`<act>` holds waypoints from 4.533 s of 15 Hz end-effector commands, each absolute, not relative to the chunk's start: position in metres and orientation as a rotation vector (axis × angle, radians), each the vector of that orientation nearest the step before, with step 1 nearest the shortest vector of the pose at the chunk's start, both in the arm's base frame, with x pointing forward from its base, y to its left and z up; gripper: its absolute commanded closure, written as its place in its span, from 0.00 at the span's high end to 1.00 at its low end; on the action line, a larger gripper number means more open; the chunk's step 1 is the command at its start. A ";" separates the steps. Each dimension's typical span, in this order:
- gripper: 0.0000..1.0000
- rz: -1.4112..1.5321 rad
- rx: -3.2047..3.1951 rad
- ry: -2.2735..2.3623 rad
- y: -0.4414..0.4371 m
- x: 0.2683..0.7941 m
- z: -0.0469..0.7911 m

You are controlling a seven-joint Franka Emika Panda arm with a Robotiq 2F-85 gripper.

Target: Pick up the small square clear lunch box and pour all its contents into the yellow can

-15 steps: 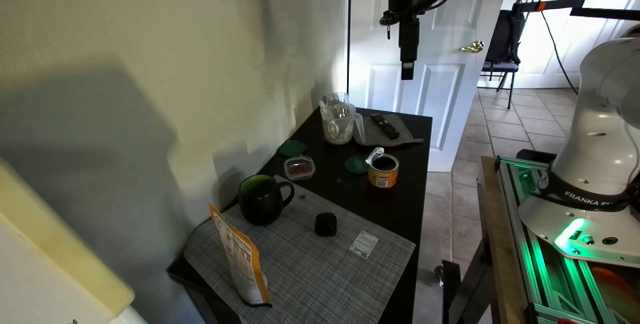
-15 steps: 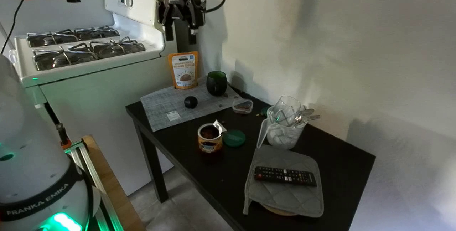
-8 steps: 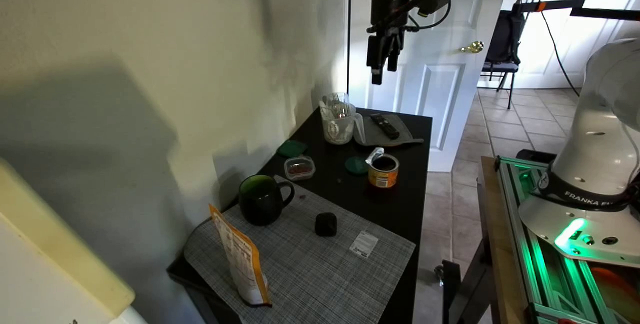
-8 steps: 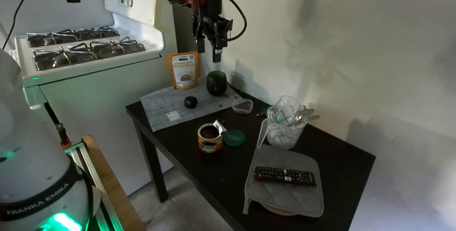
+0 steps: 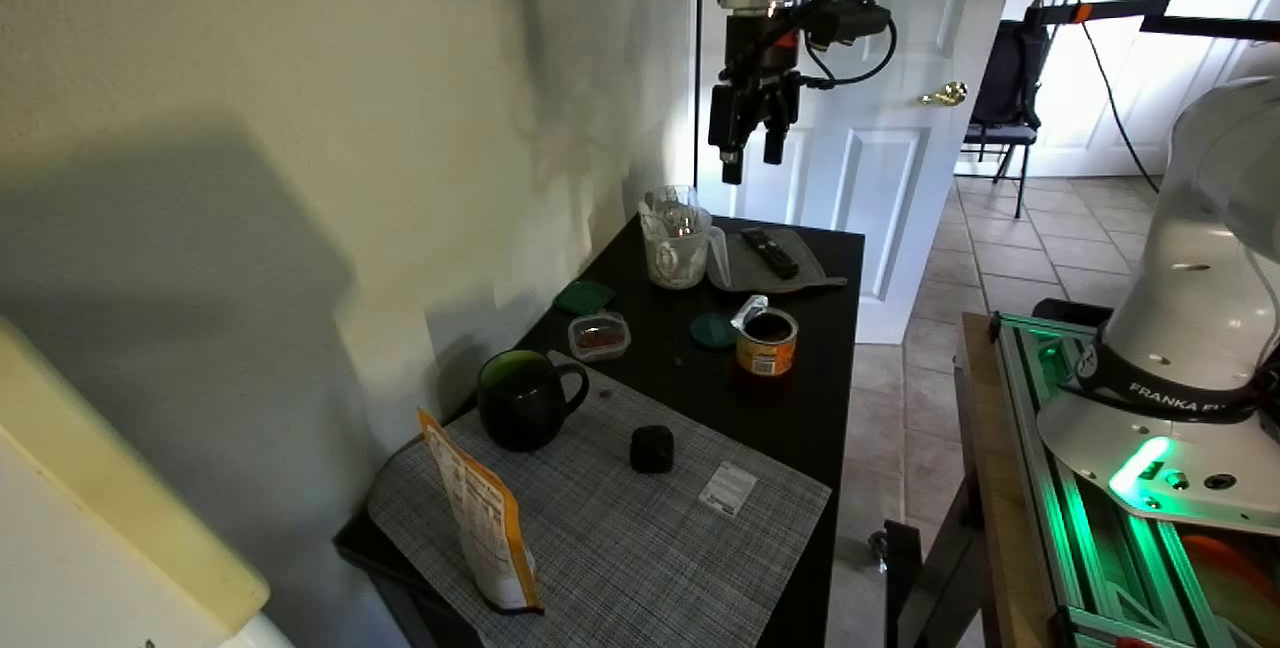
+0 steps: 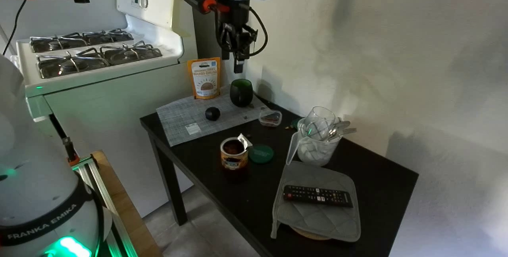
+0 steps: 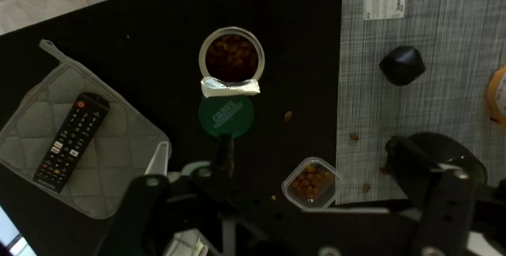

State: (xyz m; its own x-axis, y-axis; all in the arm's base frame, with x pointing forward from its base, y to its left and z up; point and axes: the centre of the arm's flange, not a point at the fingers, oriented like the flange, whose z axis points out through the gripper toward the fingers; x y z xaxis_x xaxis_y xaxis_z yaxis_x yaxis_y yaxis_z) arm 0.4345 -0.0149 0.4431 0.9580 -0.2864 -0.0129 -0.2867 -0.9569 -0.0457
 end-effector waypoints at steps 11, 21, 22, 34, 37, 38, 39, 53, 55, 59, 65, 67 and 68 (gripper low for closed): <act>1.00 0.102 -2.947 1.061 -0.058 0.559 0.308; 1.00 0.216 -3.003 0.977 -0.024 0.619 0.257; 1.00 0.160 -3.031 0.970 -0.032 0.607 0.259; 0.95 0.132 -3.073 0.791 -0.034 0.629 0.212; 0.90 0.074 -3.069 0.795 -0.032 0.638 0.198; 0.92 0.053 -3.072 0.790 -0.029 0.640 0.195; 0.93 0.039 -3.075 0.781 -0.027 0.643 0.192; 0.17 0.043 -3.075 0.788 -0.026 0.653 0.168; 0.03 0.051 -3.077 0.790 -0.027 0.654 0.164; 0.03 0.057 -3.084 0.790 -0.024 0.658 0.163; 0.03 0.056 -3.222 0.727 0.010 0.632 0.200; 0.03 0.048 -3.239 0.735 0.020 0.620 0.212; 0.03 0.040 -3.246 0.757 0.024 0.614 0.217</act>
